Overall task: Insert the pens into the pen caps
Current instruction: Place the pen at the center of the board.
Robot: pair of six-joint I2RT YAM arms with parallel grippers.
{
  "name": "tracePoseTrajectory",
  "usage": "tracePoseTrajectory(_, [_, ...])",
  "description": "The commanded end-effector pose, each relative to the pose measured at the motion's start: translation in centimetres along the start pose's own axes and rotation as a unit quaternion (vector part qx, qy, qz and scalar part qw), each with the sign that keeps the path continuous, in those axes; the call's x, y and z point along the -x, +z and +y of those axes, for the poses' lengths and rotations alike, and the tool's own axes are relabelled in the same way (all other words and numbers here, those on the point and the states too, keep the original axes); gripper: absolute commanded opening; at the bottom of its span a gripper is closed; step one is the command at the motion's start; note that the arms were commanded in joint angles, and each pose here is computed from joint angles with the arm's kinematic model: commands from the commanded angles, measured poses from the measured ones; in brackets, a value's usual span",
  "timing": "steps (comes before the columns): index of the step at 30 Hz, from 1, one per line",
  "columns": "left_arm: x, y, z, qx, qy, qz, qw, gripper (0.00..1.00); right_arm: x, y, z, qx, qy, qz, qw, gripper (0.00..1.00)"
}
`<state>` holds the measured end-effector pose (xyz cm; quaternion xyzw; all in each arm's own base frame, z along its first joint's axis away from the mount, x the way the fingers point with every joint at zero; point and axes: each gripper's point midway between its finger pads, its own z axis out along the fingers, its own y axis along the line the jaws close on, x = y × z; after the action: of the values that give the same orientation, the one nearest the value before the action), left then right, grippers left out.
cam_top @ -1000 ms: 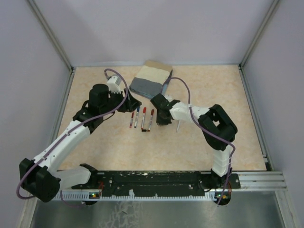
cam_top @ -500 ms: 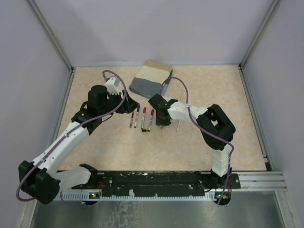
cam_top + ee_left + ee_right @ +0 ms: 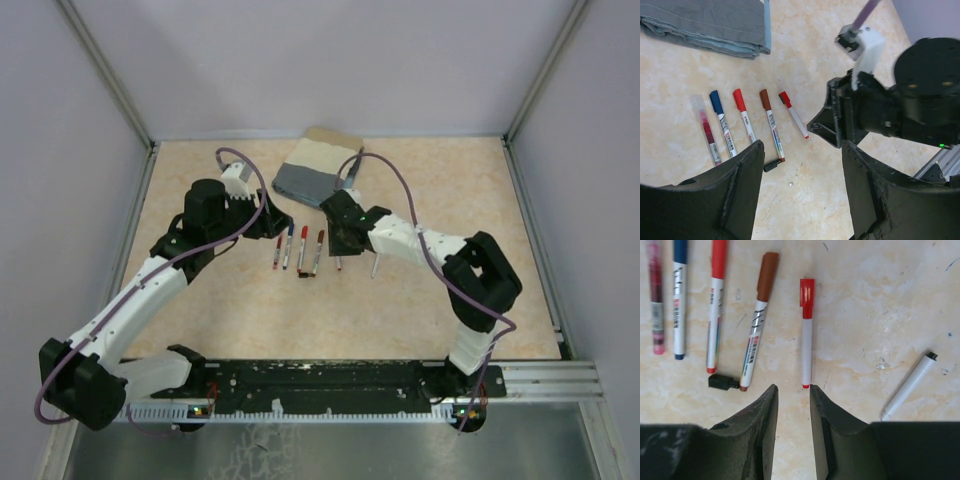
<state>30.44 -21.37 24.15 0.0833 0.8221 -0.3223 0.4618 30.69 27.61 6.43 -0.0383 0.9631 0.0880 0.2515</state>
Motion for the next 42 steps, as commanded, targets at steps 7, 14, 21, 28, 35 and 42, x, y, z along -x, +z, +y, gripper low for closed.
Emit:
tracePoseTrajectory(7, [0.5, -0.4, 0.1, 0.001, 0.013, -0.011, 1.000, 0.68, 3.4, -1.9, -0.2, 0.051, -0.029, -0.045, 0.997, 0.31])
tracePoseTrajectory(14, [0.7, -0.5, 0.0, 0.001, 0.012, -0.012, 1.000, 0.68, 2.6, 1.3, 0.7, 0.042, -0.023, -0.001, 0.999, 0.31])
tracePoseTrajectory(21, [0.7, -0.6, 0.1, 0.003, 0.011, -0.012, 1.000, 0.68, 2.6, 2.8, 0.2, 0.013, -0.022, 0.006, 1.000, 0.31])
tracePoseTrajectory(28, [0.4, -0.6, 0.3, 0.005, 0.010, -0.009, 1.000, 0.68, 1.9, 4.0, -0.1, -0.020, -0.034, 0.018, 0.999, 0.30])
tracePoseTrajectory(35, [0.2, -0.7, 0.3, 0.006, 0.009, -0.008, 1.000, 0.68, 1.7, 4.5, -0.6, -0.051, -0.031, 0.023, 0.998, 0.26])
tracePoseTrajectory(42, [0.0, -0.6, 0.3, 0.003, 0.006, -0.004, 1.000, 0.68, 0.6, 4.3, -0.5, -0.064, -0.002, 0.034, 0.997, 0.03])
